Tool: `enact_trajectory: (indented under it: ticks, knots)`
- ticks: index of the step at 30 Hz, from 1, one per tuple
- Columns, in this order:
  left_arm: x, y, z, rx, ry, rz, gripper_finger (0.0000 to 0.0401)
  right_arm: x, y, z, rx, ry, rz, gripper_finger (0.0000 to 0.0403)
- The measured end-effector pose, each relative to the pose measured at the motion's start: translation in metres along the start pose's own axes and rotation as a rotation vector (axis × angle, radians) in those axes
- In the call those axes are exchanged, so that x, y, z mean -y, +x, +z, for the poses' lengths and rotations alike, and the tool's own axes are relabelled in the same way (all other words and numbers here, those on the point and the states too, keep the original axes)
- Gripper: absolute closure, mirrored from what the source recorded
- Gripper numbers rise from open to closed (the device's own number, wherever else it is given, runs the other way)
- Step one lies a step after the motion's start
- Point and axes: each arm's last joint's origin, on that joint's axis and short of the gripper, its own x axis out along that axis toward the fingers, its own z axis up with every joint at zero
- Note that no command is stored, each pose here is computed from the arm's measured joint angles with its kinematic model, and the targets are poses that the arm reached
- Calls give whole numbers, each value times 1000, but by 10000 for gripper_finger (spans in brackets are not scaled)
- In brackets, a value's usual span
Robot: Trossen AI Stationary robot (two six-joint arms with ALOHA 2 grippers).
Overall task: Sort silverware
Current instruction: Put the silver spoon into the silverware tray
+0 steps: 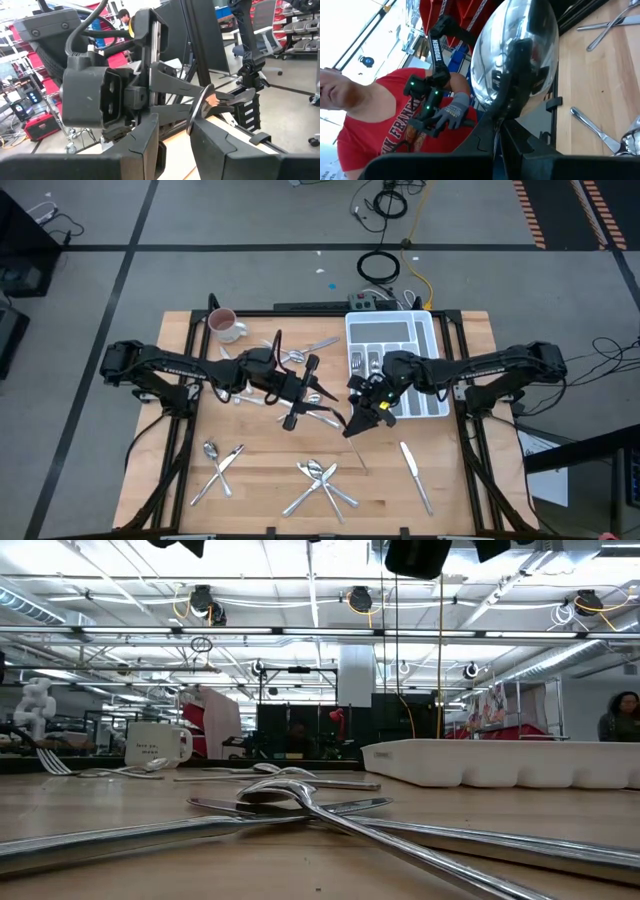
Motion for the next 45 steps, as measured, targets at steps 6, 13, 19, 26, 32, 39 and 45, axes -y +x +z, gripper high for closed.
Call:
enact_trajectory:
  ticks: [6, 13, 19, 26, 32, 39, 45]
  knots:
    - [0, 0, 0, 3, -1, -18, 287, 2, -4, 4, 3, 3, -1, 403]
    - [1, 0, 0, 11, 0, -40, 314, 6, -10, 9, 18, 8, -11, 403]
    - [1, 0, 0, 12, 19, -39, 384, 7, -12, 11, 14, 11, -8, 403]
    - [1, 0, -1, 1, 30, -42, 391, 8, -13, 11, 13, 11, -7, 403]
    - [2, -1, -2, -17, 22, -46, 395, 8, -13, 12, 23, 12, -15, 391]
    - [2, -1, -3, -28, 16, -47, 395, 11, -13, 11, 56, 31, -60, 305]
    - [2, 0, -4, -39, 15, -31, 395, 11, -13, 12, 64, 70, -61, 222]
